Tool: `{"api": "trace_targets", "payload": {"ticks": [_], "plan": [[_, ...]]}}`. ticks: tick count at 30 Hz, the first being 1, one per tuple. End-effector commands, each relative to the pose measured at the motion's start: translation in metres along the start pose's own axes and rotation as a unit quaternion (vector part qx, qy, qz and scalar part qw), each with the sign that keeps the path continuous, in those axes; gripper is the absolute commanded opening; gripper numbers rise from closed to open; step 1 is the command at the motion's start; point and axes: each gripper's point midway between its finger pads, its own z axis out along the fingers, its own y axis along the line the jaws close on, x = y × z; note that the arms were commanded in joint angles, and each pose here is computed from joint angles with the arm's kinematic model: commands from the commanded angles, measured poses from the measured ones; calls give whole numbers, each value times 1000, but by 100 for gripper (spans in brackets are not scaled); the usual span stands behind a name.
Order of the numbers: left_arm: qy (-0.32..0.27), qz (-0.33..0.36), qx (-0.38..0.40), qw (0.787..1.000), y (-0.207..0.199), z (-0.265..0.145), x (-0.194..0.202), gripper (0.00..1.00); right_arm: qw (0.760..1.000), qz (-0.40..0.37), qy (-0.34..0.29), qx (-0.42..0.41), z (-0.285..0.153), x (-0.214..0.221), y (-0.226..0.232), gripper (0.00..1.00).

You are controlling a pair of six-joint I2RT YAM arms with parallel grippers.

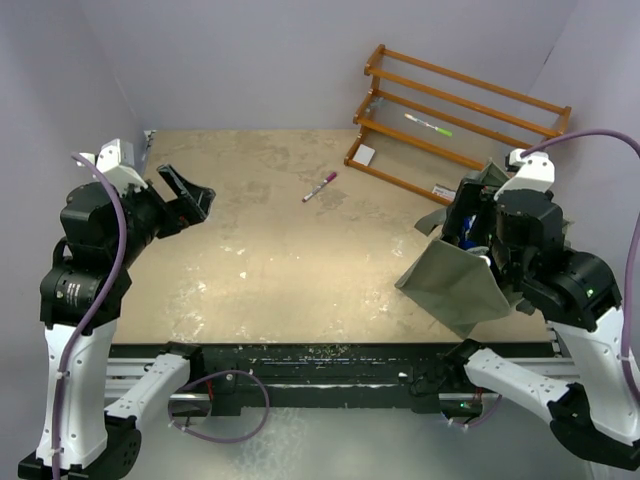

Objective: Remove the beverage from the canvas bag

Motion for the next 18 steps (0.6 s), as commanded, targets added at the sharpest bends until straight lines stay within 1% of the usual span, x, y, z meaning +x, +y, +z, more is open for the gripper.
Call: {"api": "trace_targets", "payload": {"ticks": [1,5,9,13,15,18], "plan": [[-17,-24,37,999,-18,6,-11,99,1000,-18,-17,8,-7,-14,-9,100],[-16,-38,54,998,-23,3,-8,99,999,-29,20,-1,-15,0,-11,100],[-13,-57,66,996,-25,-5,-1,99,998,-19,48,-29,-22,18,-7,100],[22,-93,93,991,-32,-10,20,99,995,-30,71,-58,-13,39,6,100],[46,-101,118,987,-40,-14,30,99,988,-73,96,-98,-6,44,26,100],[66,-109,132,983,-43,-24,40,99,976,-136,124,-120,-1,46,35,100]]}}
